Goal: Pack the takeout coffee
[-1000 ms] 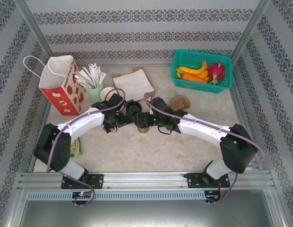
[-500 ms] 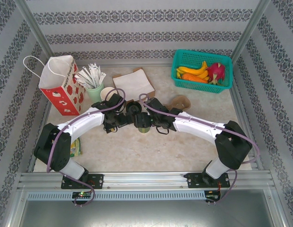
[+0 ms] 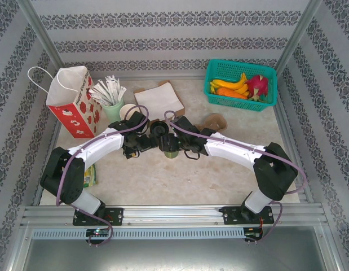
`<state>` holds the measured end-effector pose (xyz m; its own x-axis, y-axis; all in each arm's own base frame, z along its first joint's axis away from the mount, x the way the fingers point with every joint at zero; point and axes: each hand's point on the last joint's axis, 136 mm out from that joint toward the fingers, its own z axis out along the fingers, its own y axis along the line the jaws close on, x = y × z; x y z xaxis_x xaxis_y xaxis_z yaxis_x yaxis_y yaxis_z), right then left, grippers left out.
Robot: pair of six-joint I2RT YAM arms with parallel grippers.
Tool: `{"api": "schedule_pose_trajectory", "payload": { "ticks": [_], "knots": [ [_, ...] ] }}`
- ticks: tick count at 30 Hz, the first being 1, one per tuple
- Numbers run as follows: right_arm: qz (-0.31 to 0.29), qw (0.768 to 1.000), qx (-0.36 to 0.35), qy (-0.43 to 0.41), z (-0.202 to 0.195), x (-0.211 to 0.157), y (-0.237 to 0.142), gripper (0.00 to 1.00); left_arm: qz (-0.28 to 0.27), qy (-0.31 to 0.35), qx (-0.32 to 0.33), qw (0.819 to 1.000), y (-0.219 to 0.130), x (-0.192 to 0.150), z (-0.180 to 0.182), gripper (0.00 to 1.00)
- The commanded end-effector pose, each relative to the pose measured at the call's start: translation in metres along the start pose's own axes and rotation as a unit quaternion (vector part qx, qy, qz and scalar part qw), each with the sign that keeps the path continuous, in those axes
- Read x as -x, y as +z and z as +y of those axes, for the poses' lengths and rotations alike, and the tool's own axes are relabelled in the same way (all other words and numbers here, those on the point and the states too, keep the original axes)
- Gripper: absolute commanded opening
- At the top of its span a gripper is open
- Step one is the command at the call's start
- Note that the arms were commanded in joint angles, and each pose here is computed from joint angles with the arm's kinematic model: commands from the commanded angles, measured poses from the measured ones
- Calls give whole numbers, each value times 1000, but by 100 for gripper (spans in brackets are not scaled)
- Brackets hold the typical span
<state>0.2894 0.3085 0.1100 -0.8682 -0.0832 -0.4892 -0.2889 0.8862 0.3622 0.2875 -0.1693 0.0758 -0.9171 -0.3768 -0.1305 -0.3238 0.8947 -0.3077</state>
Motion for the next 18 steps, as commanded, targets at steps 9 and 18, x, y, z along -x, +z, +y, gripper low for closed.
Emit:
{"api": "schedule_pose_trajectory", "payload": {
  "ticks": [9,18],
  "knots": [
    [135,989,-59,10,-44,-79,25,80,5,9,-8,1000,-1,2,-6,100],
    [175,982,-74,7,-63,-113,36,78,9,11,-14,1000,1,0,-8,99]
  ]
}}
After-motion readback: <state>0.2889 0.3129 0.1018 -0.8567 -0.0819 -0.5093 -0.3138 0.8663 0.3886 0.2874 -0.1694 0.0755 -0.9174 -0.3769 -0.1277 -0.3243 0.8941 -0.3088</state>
